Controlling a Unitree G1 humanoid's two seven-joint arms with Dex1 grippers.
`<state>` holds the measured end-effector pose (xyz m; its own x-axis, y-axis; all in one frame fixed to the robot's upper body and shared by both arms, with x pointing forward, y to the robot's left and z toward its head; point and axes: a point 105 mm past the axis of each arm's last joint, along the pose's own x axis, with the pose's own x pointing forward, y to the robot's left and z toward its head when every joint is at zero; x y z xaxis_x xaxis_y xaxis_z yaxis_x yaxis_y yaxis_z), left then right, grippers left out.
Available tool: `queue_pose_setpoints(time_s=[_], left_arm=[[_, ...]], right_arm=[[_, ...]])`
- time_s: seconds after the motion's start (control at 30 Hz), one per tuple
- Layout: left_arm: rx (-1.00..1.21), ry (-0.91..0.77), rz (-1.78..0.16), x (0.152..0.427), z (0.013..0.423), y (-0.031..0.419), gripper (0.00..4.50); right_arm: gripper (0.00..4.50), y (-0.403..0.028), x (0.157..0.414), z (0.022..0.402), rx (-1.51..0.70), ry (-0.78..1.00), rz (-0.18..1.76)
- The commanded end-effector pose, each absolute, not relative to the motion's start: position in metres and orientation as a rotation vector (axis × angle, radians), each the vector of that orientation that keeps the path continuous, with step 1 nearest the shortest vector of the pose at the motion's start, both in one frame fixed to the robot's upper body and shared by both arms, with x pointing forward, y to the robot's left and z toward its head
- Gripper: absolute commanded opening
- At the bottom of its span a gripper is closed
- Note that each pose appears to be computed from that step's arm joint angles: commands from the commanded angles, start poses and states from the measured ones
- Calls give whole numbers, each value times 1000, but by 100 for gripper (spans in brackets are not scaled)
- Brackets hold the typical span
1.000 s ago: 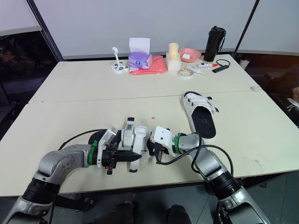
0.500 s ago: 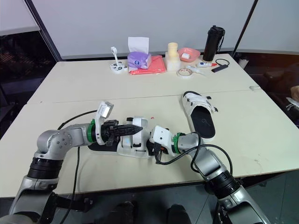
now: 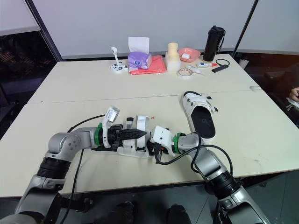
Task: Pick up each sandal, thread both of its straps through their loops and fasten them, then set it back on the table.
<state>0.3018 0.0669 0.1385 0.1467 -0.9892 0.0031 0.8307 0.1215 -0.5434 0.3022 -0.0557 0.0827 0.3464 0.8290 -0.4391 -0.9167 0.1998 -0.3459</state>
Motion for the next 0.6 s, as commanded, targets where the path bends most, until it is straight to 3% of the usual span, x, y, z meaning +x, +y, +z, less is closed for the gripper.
queue_pose_setpoints(time_s=[0.03,0.6], left_arm=[[-453,362,-1390,305,144,64,2],[-489,458,-1441,297,134,69,2]], right_arm=[[0,-73,299,44,-618,354,1191],[0,-73,298,42,-625,359,1191]])
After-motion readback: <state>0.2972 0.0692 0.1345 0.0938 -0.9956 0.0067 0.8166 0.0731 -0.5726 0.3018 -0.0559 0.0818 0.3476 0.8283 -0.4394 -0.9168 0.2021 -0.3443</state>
